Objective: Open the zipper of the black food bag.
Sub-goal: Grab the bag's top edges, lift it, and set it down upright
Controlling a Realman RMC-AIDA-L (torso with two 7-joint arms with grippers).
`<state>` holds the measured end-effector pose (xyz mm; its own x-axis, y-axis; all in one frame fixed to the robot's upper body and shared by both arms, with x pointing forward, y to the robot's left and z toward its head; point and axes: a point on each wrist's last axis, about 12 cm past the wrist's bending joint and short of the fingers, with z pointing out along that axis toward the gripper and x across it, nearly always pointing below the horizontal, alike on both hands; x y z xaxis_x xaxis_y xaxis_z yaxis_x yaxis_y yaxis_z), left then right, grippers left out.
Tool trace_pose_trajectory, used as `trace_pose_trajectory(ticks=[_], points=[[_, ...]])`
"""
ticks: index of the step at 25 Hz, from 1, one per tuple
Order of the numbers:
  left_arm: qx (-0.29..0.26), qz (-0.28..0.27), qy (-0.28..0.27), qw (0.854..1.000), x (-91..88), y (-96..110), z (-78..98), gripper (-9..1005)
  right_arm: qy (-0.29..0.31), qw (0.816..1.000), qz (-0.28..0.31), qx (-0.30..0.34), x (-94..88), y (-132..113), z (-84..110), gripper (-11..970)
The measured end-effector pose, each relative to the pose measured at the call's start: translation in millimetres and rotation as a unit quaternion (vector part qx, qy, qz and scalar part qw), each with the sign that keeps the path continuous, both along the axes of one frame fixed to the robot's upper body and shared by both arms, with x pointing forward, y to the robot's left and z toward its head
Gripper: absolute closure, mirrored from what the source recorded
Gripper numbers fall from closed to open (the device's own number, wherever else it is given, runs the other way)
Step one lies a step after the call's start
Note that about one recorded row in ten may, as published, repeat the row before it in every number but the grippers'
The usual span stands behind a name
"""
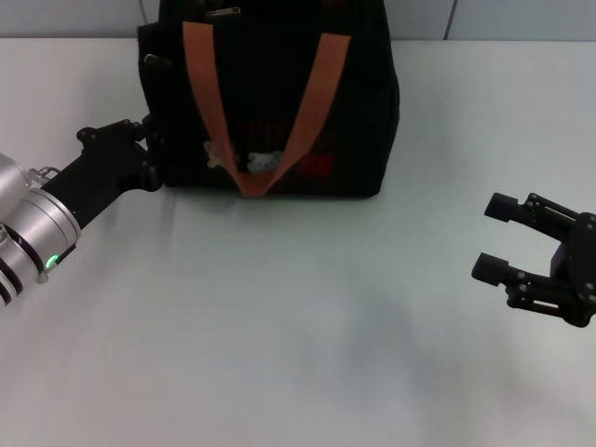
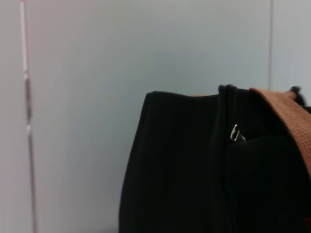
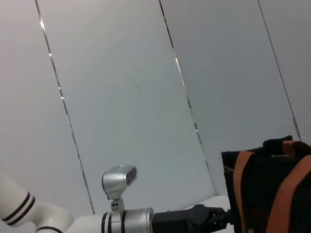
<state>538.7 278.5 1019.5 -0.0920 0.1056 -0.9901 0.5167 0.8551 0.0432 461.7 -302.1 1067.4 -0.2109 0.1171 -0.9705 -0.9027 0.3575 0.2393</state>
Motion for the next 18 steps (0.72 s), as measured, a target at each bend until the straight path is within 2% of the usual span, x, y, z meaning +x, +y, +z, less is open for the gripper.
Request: trace_pose_trajectory(ticks=[8, 14, 18], points=[[-0.018, -0.070, -0.050, 0.996, -18.0, 0, 11.0, 883, 0.001, 1.000, -0.003, 0.001, 0.1, 0, 0.0, 116], [-0.030, -0.084, -0.066, 0.994, -28.8, 3, 13.0, 885, 0.002, 1.000, -0.006, 0.003, -0.6, -1, -0.1, 116], [-0.041, -0.104, -0.076, 0.991, -42.4, 13, 16.9, 885, 0.005, 1.000, -0.006, 0.004, -0.6, -1, -0.1, 116]])
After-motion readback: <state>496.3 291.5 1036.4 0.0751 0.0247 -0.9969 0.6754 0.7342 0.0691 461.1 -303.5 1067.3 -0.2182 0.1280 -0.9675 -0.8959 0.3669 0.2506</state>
